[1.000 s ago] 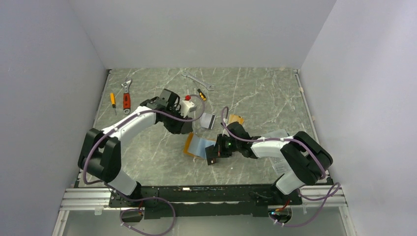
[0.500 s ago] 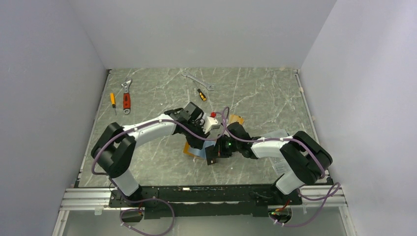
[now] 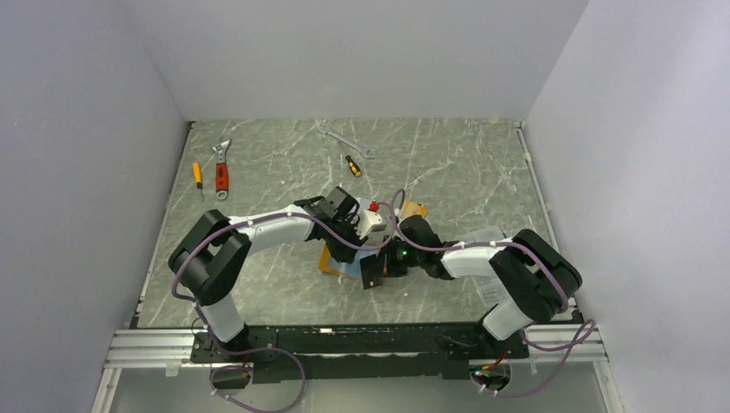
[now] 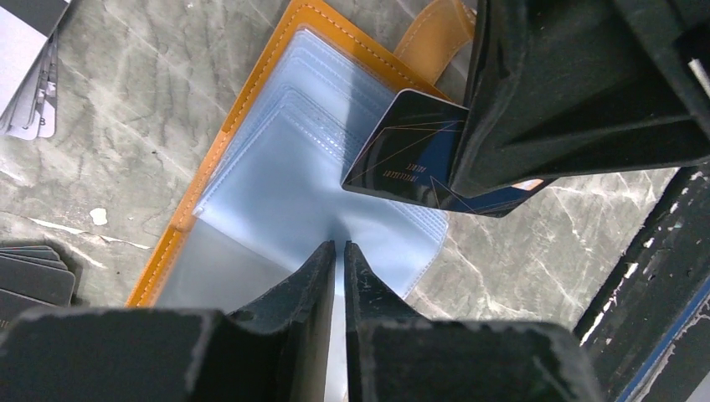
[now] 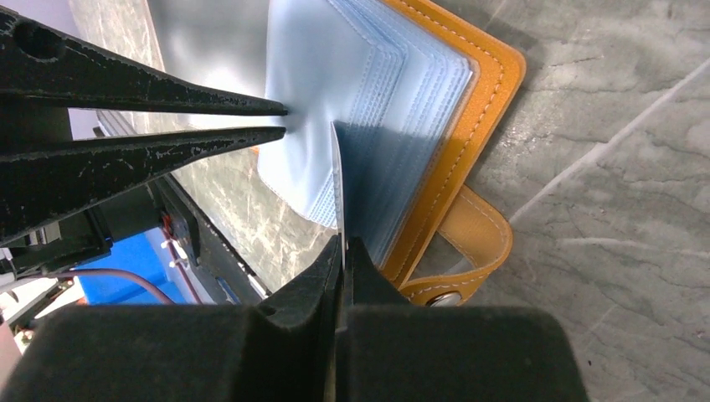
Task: Put the credit cards into the card holder
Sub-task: Insert the credit card into the card holder.
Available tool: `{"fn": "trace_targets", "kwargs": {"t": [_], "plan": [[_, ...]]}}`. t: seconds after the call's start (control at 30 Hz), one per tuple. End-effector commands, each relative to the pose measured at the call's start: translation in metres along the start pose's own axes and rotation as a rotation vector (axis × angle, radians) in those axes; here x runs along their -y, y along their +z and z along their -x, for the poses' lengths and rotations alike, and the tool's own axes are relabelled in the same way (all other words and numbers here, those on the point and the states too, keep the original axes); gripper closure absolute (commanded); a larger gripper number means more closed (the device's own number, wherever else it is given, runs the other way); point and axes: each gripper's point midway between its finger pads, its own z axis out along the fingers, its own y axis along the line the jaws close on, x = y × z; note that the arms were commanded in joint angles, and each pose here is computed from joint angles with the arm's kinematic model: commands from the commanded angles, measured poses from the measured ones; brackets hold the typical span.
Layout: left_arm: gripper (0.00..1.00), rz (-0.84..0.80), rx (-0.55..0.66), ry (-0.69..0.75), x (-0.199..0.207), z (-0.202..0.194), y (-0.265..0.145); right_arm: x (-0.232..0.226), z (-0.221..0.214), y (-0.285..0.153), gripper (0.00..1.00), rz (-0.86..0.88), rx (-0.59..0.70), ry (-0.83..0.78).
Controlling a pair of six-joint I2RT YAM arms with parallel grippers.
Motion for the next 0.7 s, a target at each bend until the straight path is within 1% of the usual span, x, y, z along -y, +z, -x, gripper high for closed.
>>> {"fn": "trace_targets", "kwargs": {"t": [0.0, 0.17, 0.33, 0.67], "plan": [[0.86, 0.07, -0.063, -0.025, -0.012, -0.016, 0.006, 0.039, -0.016, -0.003, 1.0, -0.128, -0.021, -0.01], [0.88, 0.119, -0.085, -0.03, -0.02, -0.02, 0.003, 0.039, -0.018, -0.008, 1.0, -0.116, -0.014, -0.011], [0.89, 0.112, -0.097, -0.038, -0.019, -0.018, 0.001, 0.038, -0.018, -0.006, 1.0, -0.108, -0.025, -0.016], [0.89, 0.086, -0.076, -0.041, -0.012, -0.014, -0.005, 0.029, -0.01, -0.002, 1.0, -0.088, -0.033, -0.041]]}}
